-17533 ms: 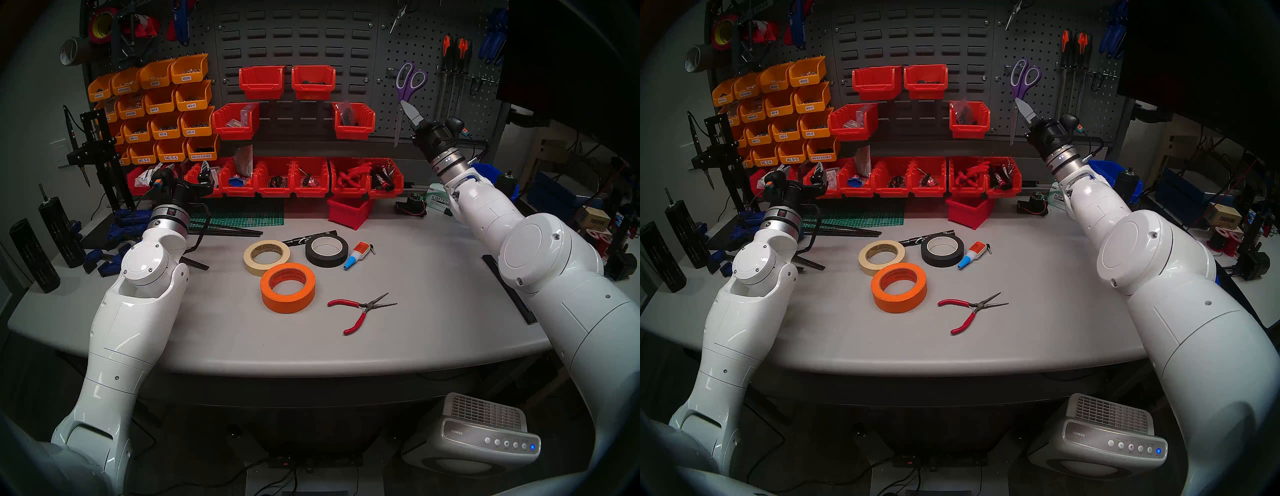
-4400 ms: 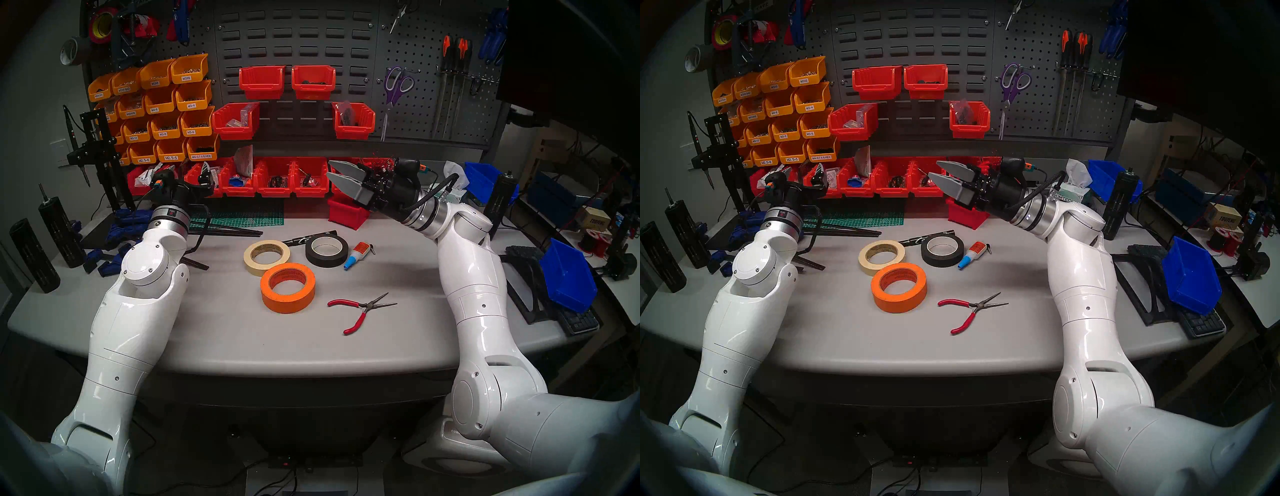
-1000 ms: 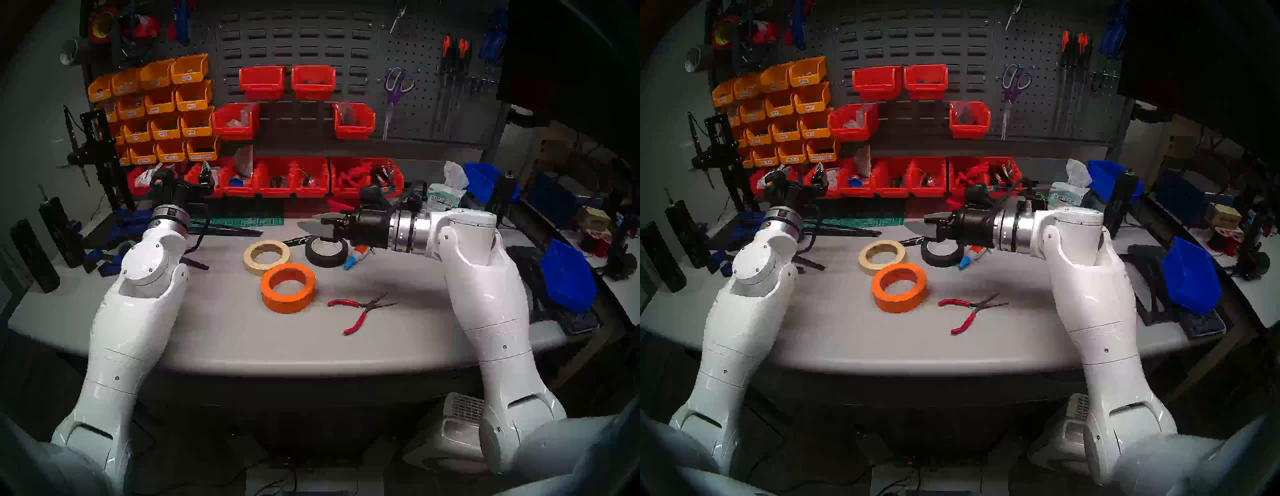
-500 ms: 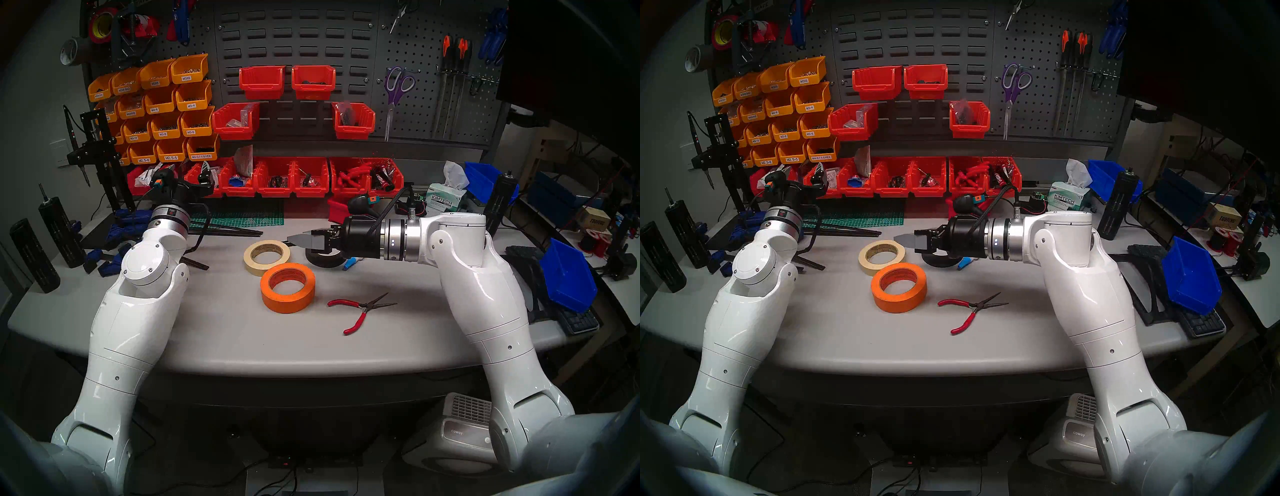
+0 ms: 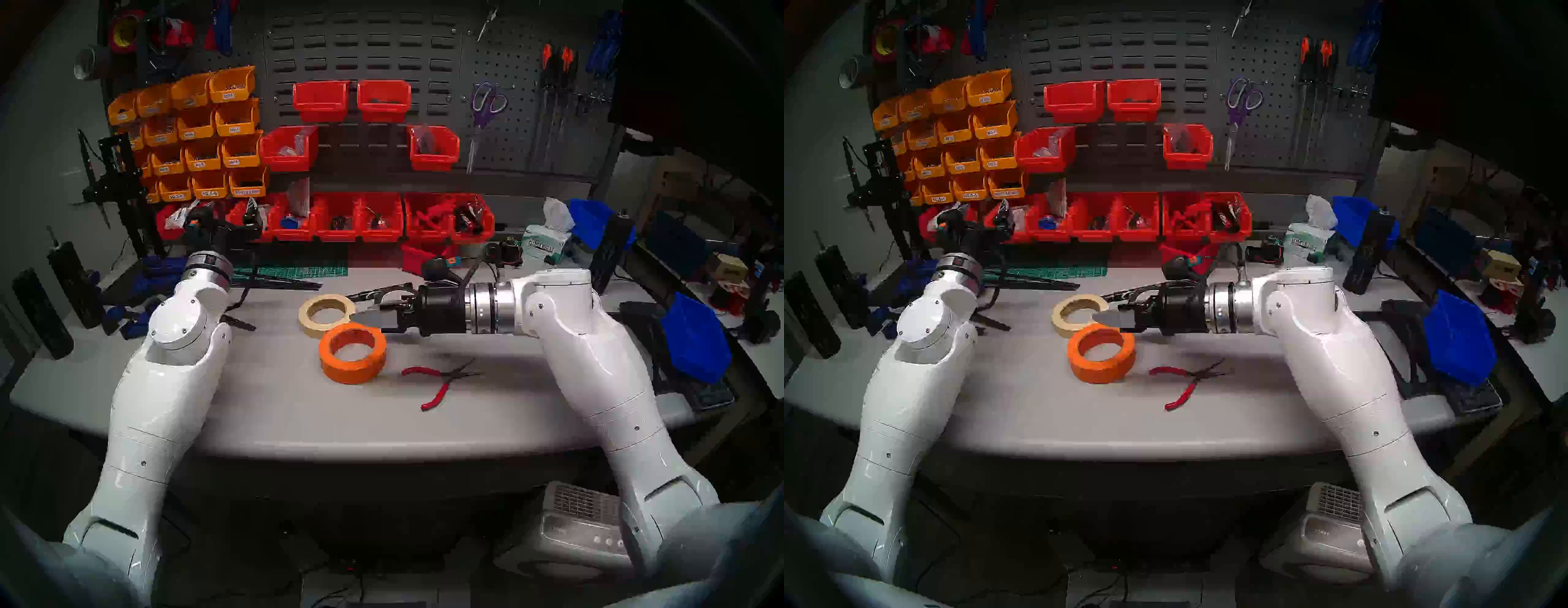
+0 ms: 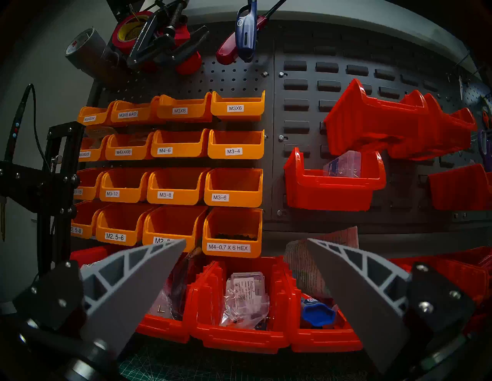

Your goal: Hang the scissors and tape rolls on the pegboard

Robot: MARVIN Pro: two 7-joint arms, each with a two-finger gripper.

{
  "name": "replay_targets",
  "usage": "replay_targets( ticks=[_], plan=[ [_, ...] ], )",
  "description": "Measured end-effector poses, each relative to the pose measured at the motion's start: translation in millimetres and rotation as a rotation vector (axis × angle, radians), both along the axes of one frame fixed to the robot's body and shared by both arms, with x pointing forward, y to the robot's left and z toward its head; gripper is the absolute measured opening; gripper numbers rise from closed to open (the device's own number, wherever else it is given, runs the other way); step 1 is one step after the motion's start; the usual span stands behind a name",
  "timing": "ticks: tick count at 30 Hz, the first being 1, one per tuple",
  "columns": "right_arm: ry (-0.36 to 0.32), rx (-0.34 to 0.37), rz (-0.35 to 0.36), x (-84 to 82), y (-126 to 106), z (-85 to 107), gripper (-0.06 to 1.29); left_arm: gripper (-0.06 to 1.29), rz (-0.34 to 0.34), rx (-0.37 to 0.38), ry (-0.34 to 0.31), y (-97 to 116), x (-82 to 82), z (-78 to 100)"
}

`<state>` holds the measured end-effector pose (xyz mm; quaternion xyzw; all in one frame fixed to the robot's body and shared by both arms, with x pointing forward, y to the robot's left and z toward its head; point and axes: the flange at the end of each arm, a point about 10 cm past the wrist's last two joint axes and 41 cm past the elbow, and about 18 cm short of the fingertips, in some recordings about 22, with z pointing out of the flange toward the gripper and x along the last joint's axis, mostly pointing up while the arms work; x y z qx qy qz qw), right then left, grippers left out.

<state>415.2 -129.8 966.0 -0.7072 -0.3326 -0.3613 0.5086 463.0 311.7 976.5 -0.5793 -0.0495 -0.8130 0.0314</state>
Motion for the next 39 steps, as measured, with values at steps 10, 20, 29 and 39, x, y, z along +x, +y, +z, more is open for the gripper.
replay_targets(
  ticks=[10, 20, 29, 39],
  plan=[
    [0.010, -0.022, 0.014, -4.5, -9.7, -3.0, 1.25, 1.23, 0.000, 0.000, 0.000, 0.0, 0.0, 0.0],
    [0.025, -0.060, 0.060, -10.0, -3.7, -11.4, 1.25, 1.23, 0.000, 0.000, 0.000, 0.0, 0.0, 0.0],
    [0.009, -0.071, 0.088, -9.1, 3.2, -9.5, 1.25, 1.23, 0.000, 0.000, 0.000, 0.0, 0.0, 0.1],
    [-0.024, -0.097, 0.101, -3.7, 7.8, -10.2, 1.25, 1.23, 0.000, 0.000, -0.001, 0.0, 0.0, 0.1]
  ],
)
